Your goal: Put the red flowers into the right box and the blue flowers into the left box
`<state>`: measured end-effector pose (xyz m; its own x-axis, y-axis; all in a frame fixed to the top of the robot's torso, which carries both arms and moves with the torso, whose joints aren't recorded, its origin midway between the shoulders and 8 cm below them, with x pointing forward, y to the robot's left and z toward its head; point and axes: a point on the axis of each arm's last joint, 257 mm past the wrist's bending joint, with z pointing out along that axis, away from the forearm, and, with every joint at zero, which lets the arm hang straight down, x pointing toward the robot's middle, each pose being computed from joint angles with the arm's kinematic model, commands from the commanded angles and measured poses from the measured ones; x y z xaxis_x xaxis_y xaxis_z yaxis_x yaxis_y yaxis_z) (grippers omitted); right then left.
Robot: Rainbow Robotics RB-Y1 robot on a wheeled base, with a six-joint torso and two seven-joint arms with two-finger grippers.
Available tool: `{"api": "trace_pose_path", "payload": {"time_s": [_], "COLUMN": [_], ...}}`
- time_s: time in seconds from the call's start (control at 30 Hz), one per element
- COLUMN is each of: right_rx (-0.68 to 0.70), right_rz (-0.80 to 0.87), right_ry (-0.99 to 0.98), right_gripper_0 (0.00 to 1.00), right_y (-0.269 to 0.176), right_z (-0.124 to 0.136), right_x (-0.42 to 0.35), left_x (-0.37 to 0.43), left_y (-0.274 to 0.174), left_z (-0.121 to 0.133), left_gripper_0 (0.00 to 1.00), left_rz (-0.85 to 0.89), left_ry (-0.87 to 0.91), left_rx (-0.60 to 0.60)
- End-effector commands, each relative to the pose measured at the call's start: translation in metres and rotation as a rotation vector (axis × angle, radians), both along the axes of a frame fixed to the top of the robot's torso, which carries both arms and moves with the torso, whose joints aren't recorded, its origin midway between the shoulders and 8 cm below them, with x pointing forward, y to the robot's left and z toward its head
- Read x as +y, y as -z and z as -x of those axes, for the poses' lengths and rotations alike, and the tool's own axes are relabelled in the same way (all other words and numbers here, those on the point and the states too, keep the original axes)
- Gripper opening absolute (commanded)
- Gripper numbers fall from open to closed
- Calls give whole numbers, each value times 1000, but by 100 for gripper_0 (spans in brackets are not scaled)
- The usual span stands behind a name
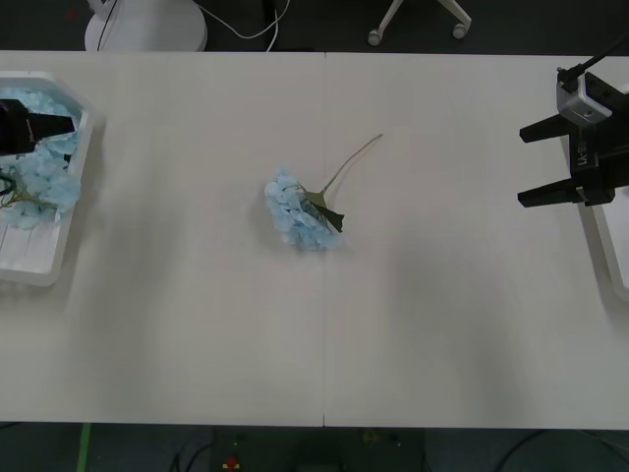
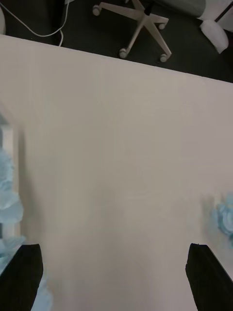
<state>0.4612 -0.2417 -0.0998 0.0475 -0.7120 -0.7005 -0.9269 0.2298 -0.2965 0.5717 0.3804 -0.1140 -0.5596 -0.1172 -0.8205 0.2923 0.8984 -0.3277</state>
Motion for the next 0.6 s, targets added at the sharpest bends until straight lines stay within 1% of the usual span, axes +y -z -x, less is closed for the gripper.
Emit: {"api": "trace_pose_path", "payload": {"time_s": [0.03,0.1,0.2,0.33,0.47,0.6], "right_rx": [-28,-28,-28,-28,-28,-28], "right_rz": [-10,-10,-10,-10,-10,-10], "right_ry": [-18,-18,-18,-18,-18,-18], "right_gripper_0": [92,92,92,92,92,92], "right_y": [-16,-16,-16,-16,-16,-16], "right_z": [-1,-1,-1,-1,-1,-1], "right_x": [12,12,12,12,12,12], "left_x": [-34,-68,-109,-160,-197,-244], "left_y": [-50,-56,-57,-52,-44,-28], "left_z": [-18,-29,-42,-52,-55,-50], "left_gripper_0": [85,87,90,92,93,93], "left_rz": [139,202,249,291,341,450], "left_ry": [-50,-72,-113,-217,-335,-494], "left_rx": [55,96,138,194,233,287]}}
